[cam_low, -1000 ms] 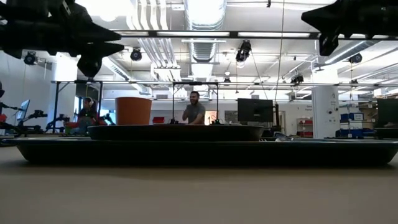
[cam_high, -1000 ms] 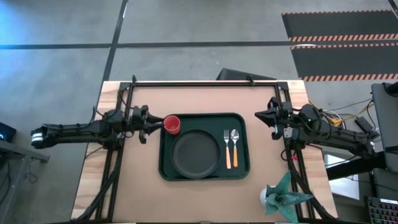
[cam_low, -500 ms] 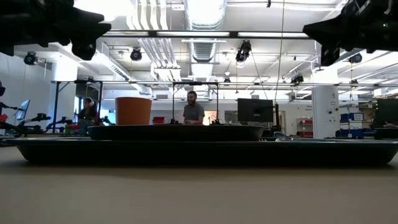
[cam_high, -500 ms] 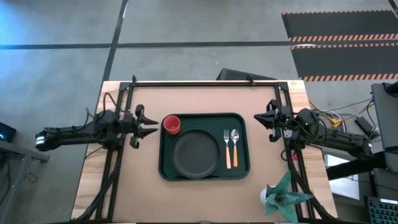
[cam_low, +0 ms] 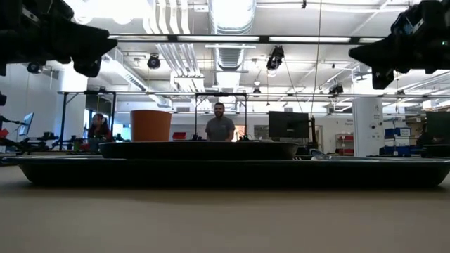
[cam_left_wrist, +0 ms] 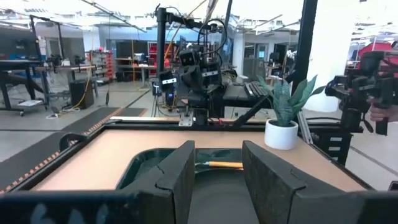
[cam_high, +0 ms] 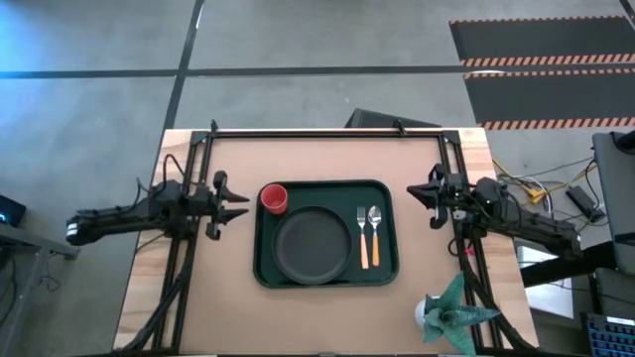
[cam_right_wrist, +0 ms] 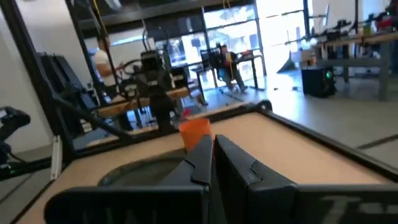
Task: Pick and place plate/cup/fork/spoon on tray
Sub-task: Return to Home Position
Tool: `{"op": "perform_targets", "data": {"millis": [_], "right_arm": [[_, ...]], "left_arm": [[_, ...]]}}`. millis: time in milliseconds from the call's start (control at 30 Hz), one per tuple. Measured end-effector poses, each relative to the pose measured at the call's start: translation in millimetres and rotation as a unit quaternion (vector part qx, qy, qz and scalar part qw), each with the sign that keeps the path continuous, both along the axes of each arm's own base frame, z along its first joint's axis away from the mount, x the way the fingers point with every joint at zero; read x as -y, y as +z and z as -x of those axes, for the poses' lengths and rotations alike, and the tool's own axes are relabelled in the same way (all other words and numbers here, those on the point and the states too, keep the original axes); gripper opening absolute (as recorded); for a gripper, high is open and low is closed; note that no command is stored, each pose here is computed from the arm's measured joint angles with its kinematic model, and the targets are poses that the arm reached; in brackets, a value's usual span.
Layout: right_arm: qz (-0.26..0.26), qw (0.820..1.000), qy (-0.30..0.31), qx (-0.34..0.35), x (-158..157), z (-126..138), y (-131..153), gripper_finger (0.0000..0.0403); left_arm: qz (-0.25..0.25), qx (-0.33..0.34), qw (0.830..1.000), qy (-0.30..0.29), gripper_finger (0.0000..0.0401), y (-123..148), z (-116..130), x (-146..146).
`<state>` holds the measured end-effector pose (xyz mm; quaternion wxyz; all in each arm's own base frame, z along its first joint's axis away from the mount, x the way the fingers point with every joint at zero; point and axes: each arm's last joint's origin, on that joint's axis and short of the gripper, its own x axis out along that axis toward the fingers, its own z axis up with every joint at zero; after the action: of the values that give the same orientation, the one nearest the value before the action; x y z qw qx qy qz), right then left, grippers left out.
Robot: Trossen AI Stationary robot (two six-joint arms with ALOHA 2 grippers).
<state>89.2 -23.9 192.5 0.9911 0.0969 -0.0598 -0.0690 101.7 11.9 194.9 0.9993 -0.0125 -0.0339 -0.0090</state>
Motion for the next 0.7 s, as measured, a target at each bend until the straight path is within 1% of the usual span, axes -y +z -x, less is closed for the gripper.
{"op": "perform_targets", "data": {"millis": [167,233,333,700], "right_arm": [[-0.008,1.0,-0.001,-0.029,0.9,-2.8,-16.5,0.0009],[-0.005,0.999,-0.002,-0.036,1.1,-3.0,-18.2,0.0009],[0.003,0.999,-0.004,-0.044,1.1,-2.9,-19.2,0.0009],[0.022,0.998,-0.006,-0.053,1.2,-2.9,-20.2,0.0009]], "left_arm": [[-0.002,0.01,1.0,0.0,0.0116,-13.2,3.3,0.5],[-0.002,0.009,1.0,0.0,0.0116,-17.3,3.9,0.6],[-0.019,0.013,1.0,0.002,0.0116,-19.8,5.0,0.8],[-0.014,-0.024,1.0,0.004,0.0116,-26.9,3.5,0.4]]}}
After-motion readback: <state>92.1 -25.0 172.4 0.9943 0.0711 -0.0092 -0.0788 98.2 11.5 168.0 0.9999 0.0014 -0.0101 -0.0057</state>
